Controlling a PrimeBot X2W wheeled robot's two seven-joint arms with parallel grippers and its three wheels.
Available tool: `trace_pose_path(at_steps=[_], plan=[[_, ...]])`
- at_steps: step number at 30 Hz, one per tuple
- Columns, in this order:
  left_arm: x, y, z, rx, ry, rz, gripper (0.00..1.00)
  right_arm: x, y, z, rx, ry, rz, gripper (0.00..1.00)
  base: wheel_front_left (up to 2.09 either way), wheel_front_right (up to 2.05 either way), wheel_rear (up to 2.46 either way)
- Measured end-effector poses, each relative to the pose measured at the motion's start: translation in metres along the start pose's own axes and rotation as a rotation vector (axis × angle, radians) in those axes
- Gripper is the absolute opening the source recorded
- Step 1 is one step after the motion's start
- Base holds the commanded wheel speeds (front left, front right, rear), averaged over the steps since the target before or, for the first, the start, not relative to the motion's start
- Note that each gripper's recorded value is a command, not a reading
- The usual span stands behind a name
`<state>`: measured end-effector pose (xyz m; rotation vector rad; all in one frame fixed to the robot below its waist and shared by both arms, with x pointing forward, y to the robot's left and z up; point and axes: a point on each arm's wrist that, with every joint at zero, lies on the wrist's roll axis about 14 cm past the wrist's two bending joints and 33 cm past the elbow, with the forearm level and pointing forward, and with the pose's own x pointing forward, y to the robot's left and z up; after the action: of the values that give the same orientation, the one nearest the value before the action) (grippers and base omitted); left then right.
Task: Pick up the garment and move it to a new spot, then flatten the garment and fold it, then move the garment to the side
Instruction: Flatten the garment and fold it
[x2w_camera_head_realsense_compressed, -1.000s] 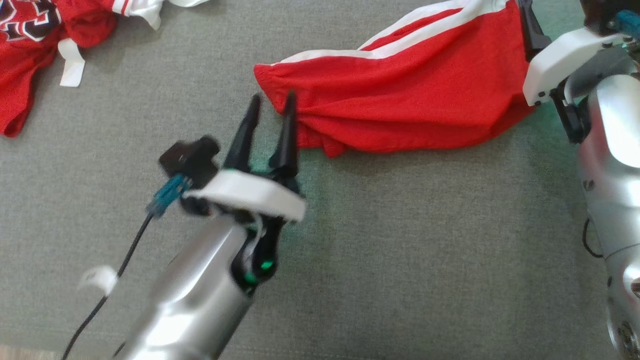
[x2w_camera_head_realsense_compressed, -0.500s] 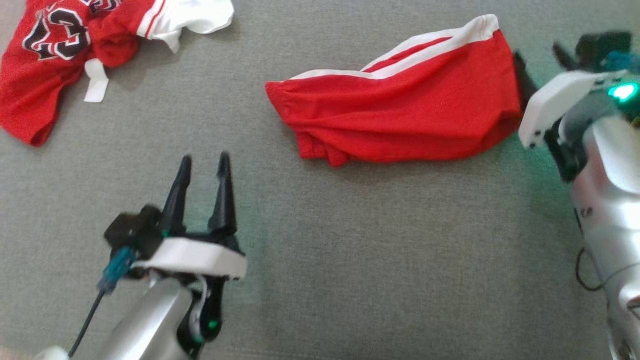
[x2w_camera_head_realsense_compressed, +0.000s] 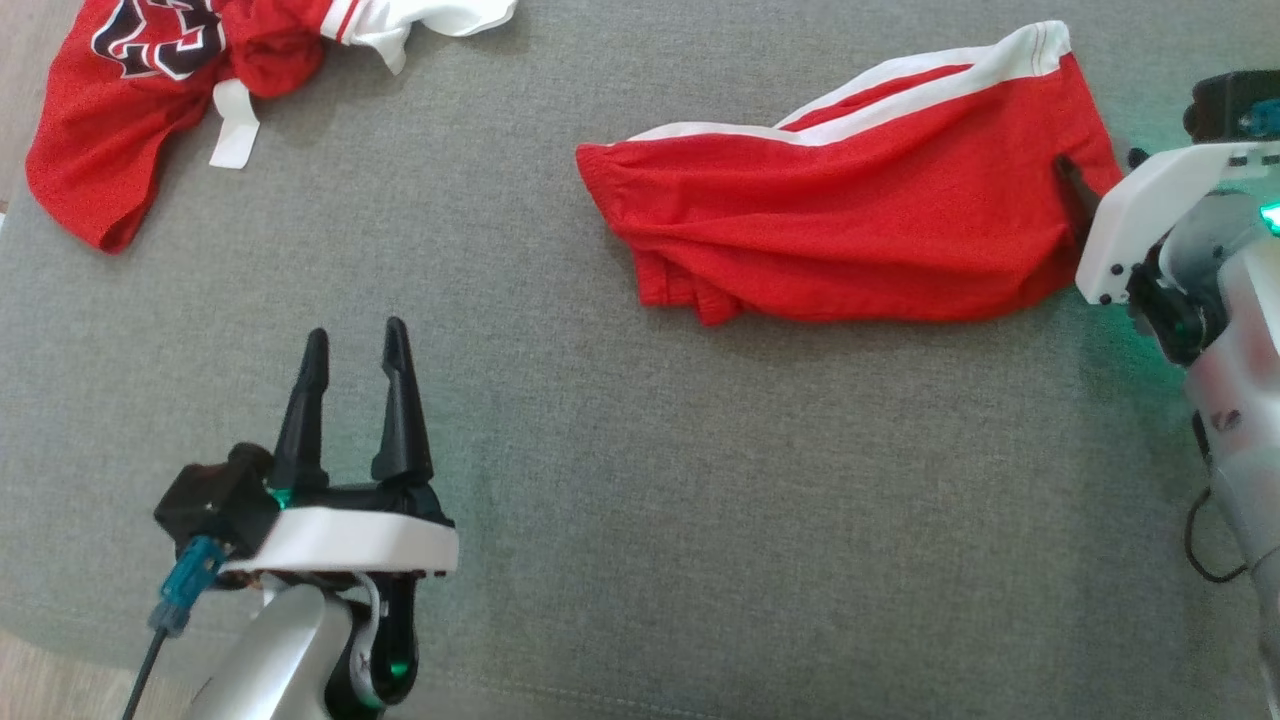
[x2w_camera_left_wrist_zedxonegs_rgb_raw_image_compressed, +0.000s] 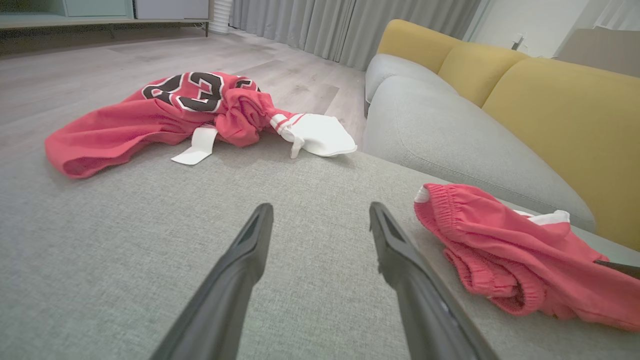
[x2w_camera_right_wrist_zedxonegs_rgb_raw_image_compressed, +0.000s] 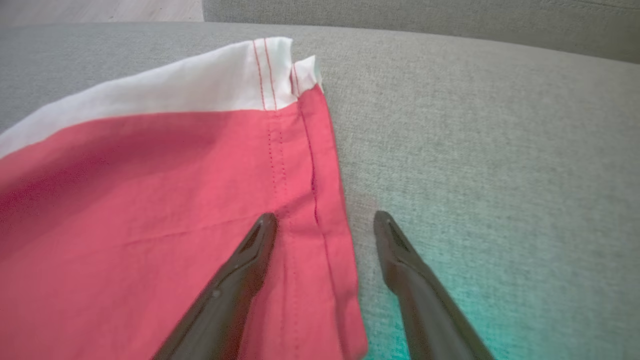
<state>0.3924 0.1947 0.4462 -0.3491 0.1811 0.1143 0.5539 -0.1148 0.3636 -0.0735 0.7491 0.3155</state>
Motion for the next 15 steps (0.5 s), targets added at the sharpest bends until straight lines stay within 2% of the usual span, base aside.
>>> trace_pose_path(at_steps=[1, 2, 3, 4, 8, 15], plan=[[0.0, 0.001, 0.001, 0.001, -0.004, 0.004, 1.0, 0.0, 0.002, 0.0, 0.007, 0.004, 0.007, 0.85, 0.0, 0.0, 0.0], [0.0, 0.001, 0.002, 0.006, -0.008, 0.003, 1.0, 0.0, 0.004, 0.001, 0.006, 0.007, 0.013, 0.51, 0.0, 0.0, 0.0], [0.001, 0.0, 0.003, 0.012, -0.013, -0.001, 1.0, -0.001, 0.005, 0.001, 0.003, 0.009, 0.018, 0.37, 0.0, 0.0, 0.0], [0.001, -0.001, 0.005, 0.017, -0.018, -0.007, 1.0, -0.002, 0.007, 0.001, 0.0, 0.006, 0.023, 0.0, 0.0, 0.0, 0.0], [0.003, -0.011, 0.008, 0.029, -0.034, -0.034, 1.0, -0.01, 0.005, -0.002, 0.024, -0.032, 0.024, 0.0, 0.0, 0.0, 0.0], [0.001, -0.031, 0.006, 0.033, -0.037, -0.095, 1.0, -0.039, -0.004, -0.007, 0.207, -0.177, -0.004, 0.0, 0.0, 0.0, 0.0]])
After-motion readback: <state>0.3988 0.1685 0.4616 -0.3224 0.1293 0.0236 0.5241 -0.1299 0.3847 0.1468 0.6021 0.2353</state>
